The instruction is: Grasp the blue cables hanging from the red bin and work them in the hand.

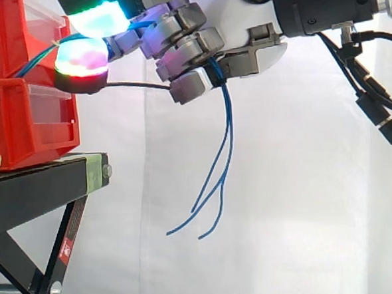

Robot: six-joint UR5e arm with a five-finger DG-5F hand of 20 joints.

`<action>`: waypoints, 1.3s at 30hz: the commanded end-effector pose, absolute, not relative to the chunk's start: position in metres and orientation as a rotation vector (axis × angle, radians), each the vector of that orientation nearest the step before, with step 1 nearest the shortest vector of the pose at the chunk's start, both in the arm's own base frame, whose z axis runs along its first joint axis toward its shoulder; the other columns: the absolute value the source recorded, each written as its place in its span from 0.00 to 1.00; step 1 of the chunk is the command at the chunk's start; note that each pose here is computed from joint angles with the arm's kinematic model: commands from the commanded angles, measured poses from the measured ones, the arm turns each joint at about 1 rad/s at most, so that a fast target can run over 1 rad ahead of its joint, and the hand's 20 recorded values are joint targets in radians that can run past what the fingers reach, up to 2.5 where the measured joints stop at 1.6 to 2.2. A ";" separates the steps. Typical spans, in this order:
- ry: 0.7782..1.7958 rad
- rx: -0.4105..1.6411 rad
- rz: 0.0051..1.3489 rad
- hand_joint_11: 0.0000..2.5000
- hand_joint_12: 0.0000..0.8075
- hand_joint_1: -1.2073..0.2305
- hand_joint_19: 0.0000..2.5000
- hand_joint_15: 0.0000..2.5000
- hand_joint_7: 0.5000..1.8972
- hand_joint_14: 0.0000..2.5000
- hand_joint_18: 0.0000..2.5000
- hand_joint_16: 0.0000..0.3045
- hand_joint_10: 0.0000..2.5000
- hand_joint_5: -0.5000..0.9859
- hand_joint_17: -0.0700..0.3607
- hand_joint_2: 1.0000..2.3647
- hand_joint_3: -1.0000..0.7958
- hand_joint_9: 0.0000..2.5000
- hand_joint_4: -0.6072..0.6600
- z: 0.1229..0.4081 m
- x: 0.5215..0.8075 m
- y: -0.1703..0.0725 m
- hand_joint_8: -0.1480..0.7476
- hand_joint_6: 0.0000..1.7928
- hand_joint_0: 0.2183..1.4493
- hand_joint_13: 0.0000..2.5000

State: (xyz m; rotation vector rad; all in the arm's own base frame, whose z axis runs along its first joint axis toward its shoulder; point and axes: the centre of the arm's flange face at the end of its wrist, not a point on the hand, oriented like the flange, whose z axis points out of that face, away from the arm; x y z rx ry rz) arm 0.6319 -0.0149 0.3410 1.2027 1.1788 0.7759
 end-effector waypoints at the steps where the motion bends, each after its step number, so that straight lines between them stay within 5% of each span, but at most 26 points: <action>1: 1.178 1.202 0.777 1.00 0.51 0.47 0.45 0.73 0.54 1.00 0.54 0.14 1.00 0.59 0.38 0.47 0.83 0.42 0.79 0.342 0.632 -0.015 0.47 0.01 0.65 0.51; 11: 1.189 1.196 0.772 1.00 0.51 0.44 0.45 0.73 0.50 1.00 0.54 0.14 1.00 0.61 0.38 0.38 0.86 0.42 0.82 0.341 0.632 -0.014 0.47 0.01 0.71 0.51; 19: 1.189 1.195 0.772 1.00 0.51 0.43 0.45 0.73 0.31 1.00 0.54 0.14 1.00 0.59 0.38 0.42 0.79 0.42 0.83 0.342 0.631 -0.014 0.47 0.01 0.60 0.51; 23: 1.189 1.196 0.769 1.00 0.51 0.44 0.45 0.73 0.26 1.00 0.54 0.14 1.00 0.60 0.38 0.43 0.82 0.42 0.81 0.341 0.632 -0.015 0.47 0.01 0.63 0.51; 29: 1.189 1.196 0.769 1.00 0.51 0.43 0.45 0.73 0.31 1.00 0.54 0.14 1.00 0.63 0.38 0.40 0.86 0.42 0.81 0.341 0.631 -0.015 0.47 0.01 0.69 0.51; 31: 1.189 1.196 0.769 1.00 0.51 0.42 0.45 0.73 0.33 1.00 0.54 0.14 1.00 0.63 0.38 0.34 0.84 0.42 0.82 0.341 0.631 -0.015 0.47 0.01 0.67 0.51; 33: 1.187 1.195 0.770 1.00 0.51 0.39 0.45 0.73 0.37 1.00 0.54 0.14 1.00 0.64 0.38 0.15 0.79 0.42 0.82 0.341 0.632 -0.015 0.47 0.01 0.67 0.51; 35: 1.189 1.193 0.775 1.00 0.51 0.38 0.45 0.73 0.45 1.00 0.54 0.14 1.00 0.65 0.38 0.11 0.77 0.42 0.81 0.341 0.632 -0.014 0.47 0.01 0.66 0.51; 36: 1.188 1.192 0.774 1.00 0.51 0.37 0.45 0.73 0.53 1.00 0.54 0.14 1.00 0.66 0.38 0.01 0.77 0.42 0.77 0.342 0.632 -0.015 0.47 0.01 0.68 0.51; 39: 1.190 1.194 0.773 1.00 0.51 0.37 0.45 0.73 0.66 1.00 0.54 0.14 1.00 0.68 0.38 0.00 0.76 0.42 0.73 0.341 0.632 -0.015 0.47 0.00 0.67 0.51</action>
